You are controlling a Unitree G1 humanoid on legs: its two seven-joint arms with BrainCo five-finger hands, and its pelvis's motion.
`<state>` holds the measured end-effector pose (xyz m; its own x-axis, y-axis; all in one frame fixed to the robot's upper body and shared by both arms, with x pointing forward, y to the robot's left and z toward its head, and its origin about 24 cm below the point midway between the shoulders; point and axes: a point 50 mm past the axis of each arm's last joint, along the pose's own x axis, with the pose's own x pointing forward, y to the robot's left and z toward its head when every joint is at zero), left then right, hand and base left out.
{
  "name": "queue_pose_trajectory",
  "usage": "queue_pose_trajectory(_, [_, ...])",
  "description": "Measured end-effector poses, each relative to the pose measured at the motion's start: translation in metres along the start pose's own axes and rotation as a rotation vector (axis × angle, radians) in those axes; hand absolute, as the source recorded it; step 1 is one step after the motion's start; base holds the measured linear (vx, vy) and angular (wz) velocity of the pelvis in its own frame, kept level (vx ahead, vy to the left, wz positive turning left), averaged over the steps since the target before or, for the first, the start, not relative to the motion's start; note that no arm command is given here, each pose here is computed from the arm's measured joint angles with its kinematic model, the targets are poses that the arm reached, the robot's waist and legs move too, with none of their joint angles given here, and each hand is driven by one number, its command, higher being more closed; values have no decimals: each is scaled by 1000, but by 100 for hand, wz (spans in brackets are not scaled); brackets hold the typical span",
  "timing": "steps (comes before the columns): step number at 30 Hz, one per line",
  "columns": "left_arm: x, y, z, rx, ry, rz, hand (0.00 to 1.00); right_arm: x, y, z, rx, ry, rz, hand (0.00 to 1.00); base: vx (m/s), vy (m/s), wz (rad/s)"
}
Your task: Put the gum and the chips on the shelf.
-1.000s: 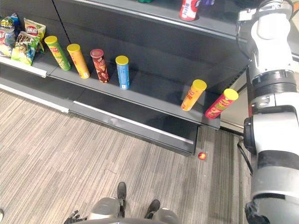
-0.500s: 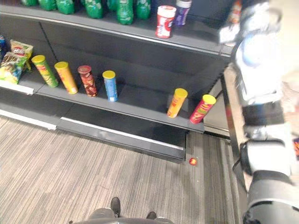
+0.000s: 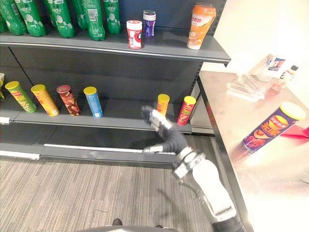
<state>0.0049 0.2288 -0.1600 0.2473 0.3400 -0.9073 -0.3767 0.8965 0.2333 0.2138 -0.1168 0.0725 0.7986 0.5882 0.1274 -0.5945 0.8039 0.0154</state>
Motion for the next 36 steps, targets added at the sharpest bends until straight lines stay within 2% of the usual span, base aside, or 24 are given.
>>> queue_pose_trajectory(6, [1,-2,-3,-32,54,-24,0,-29,8,-92,93,368,-72,0,54,38,-2])
queue_pose_trajectory(8, [2,-3,-6,-53,88,-36,0,-55,9,-134,148,570,-147,0,89,46,2])
queue_pose_trajectory(14, [2,-7,-11,-44,131,-70,0,-129,19,-193,213,966,-369,0,91,38,2])
queue_pose_trajectory(18, [3,-5,-13,-21,155,-78,0,-148,13,-202,228,1047,-544,0,31,10,-6])
queue_pose_trajectory(23, [4,-7,-13,-47,172,-84,0,-185,1,-208,278,1166,-849,0,-19,17,-10])
queue_pose_trajectory(29, [4,-9,-15,-48,188,-96,0,-232,23,-211,334,1324,-933,0,-5,46,-32])
queue_pose_trajectory(36, [5,-6,-15,-35,219,-106,0,-234,25,-210,377,1267,-1001,0,44,80,-91])
